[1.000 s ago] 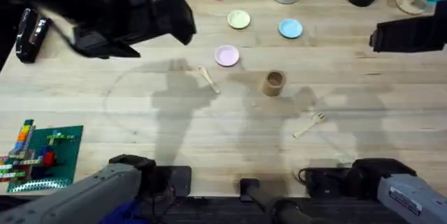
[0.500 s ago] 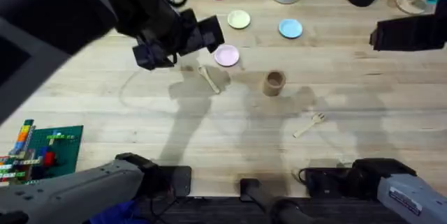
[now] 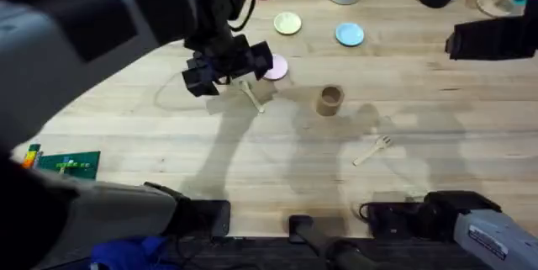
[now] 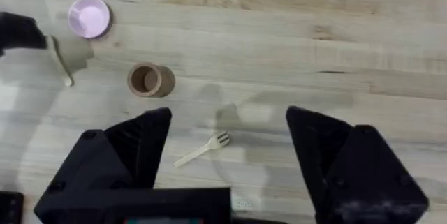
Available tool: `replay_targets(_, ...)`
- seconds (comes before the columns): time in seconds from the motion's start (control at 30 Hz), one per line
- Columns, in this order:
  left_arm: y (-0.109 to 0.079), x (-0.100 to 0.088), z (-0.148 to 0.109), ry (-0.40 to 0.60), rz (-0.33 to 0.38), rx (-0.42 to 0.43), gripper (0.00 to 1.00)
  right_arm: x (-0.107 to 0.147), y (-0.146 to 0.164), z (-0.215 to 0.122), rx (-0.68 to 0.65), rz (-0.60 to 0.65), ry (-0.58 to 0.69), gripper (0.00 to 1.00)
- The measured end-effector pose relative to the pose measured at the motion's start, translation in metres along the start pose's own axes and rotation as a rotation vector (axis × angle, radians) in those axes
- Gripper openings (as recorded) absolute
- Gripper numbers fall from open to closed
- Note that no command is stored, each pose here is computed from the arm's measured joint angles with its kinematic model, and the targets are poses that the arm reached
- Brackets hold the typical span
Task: Pick up a utensil and set it on the pink plate, then put the other utensil in the container.
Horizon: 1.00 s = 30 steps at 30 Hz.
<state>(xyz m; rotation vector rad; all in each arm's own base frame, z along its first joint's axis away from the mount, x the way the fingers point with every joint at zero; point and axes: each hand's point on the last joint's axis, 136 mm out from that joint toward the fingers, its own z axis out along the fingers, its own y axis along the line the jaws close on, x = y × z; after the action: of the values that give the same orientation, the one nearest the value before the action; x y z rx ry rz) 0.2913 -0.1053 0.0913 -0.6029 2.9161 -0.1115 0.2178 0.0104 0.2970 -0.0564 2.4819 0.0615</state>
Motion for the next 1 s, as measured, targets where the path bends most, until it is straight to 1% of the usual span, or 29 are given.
replay_targets(0.23,0.001,0.002,0.029,0.051,-0.054,-0.051,0.994,-0.001,0.000,0.000,0.000,0.000,-0.005,0.998)
replay_targets(0.4,-0.004,-0.001,0.043,0.055,-0.078,-0.053,0.994,-0.001,0.000,0.000,0.000,0.000,-0.004,0.998)
replay_targets(0.73,-0.013,0.008,0.051,0.068,-0.076,-0.061,0.993,-0.001,0.000,0.000,0.000,0.000,-0.004,0.998)
replay_targets(1.0,-0.014,0.008,0.052,0.061,-0.110,-0.060,0.993,-0.001,0.000,0.000,0.000,0.000,-0.004,0.998)
